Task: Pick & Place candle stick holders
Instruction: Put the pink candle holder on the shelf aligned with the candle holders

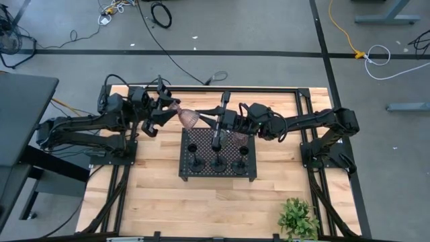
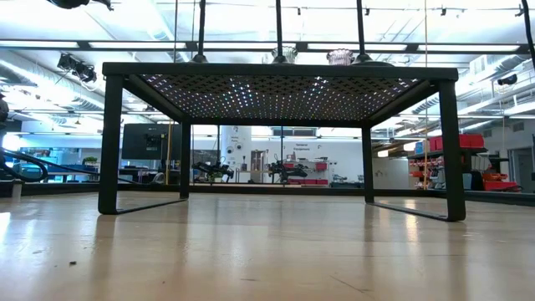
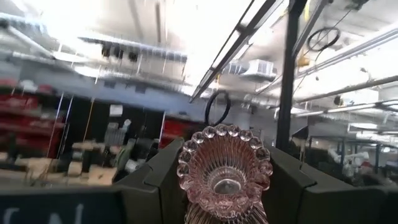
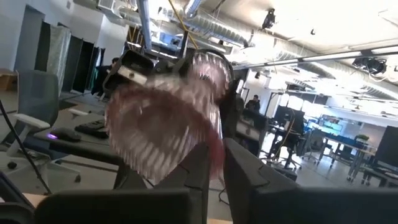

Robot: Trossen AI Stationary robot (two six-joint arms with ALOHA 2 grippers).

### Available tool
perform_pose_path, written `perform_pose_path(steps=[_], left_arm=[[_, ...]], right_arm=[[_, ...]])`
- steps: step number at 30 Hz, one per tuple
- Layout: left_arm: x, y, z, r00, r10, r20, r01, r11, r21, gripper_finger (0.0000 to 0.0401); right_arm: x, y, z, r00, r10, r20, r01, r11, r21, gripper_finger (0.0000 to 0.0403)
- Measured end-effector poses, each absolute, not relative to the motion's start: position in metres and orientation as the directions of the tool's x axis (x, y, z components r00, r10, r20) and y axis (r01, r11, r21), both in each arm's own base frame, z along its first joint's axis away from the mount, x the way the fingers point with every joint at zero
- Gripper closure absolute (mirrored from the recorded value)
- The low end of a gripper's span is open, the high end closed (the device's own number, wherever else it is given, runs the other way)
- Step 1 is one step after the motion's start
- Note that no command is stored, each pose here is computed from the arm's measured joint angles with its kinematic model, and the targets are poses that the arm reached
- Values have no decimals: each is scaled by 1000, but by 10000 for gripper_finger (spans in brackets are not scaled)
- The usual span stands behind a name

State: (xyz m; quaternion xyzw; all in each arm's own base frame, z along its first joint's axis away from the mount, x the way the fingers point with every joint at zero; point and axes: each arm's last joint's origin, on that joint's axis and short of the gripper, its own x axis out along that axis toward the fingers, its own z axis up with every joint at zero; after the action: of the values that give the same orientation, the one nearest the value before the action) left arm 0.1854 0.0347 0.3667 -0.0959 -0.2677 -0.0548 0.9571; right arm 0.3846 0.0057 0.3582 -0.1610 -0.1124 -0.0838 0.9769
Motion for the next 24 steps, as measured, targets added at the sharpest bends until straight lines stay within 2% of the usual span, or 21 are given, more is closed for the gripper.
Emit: perform_pose_path(steps=[4, 12, 19, 24], left_arm=[[177, 33, 376, 801, -75, 594, 181, 976, -121, 232], [173, 33, 378, 801, -93, 592, 198, 973, -115, 232], [174, 39, 374, 830, -65, 554, 161, 979, -127, 232], [179, 49, 362, 899, -3, 438, 81, 984, -159, 232]], right_arm=[[382, 8, 361, 958, -152, 241, 224, 926, -305, 354], [367, 15, 379, 943, -174, 285, 257, 923, -288, 346], [349, 15, 400, 924, -170, 341, 256, 941, -223, 347], [336, 14, 409, 934, -181, 308, 244, 953, -180, 347]])
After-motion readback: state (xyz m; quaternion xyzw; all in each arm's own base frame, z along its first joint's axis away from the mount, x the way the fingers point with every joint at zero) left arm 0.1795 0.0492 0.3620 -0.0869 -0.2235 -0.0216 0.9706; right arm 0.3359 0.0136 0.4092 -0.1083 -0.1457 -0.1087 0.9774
